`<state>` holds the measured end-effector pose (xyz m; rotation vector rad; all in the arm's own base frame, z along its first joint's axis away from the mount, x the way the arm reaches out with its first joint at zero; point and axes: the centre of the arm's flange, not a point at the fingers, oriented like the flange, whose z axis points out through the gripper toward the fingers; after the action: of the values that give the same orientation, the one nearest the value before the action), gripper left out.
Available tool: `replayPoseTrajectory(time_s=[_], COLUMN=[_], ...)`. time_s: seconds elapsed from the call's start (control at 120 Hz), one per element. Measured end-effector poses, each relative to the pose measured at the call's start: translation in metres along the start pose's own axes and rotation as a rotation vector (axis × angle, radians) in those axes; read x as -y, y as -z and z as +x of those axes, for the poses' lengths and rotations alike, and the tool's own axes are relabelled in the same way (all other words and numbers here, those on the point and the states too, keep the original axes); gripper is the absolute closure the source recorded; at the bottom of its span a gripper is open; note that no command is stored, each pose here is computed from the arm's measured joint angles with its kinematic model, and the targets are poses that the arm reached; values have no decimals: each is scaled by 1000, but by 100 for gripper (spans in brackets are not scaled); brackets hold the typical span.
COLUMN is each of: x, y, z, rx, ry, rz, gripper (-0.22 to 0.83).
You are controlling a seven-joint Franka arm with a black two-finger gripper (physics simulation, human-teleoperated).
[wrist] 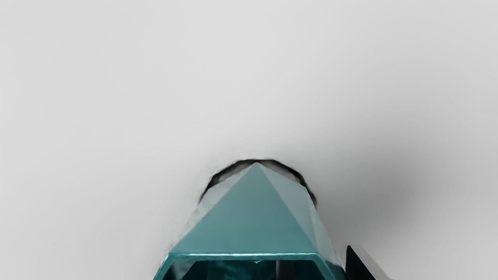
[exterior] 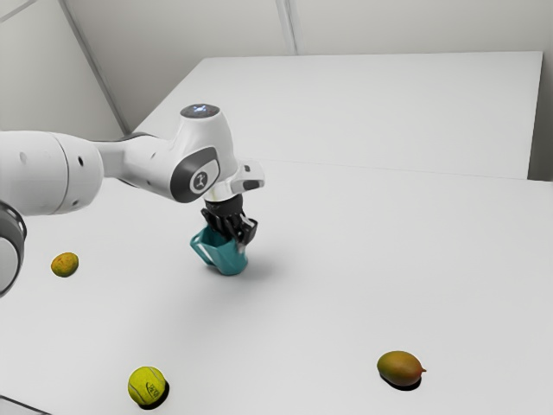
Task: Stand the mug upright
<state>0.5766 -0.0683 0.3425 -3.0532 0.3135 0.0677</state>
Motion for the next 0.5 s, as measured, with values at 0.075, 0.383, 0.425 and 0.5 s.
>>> replayPoseTrajectory(time_s=[0.075,0.383,0.425,0.5], x=[0,2,2,3], y=[2,32,42,60], z=[0,-3,-4,-5], rx=[-2,-53,-70,-104], ry=[-1,0,2,4], rz=[-2,-4,-4,-1], gripper=[39,9,8,5])
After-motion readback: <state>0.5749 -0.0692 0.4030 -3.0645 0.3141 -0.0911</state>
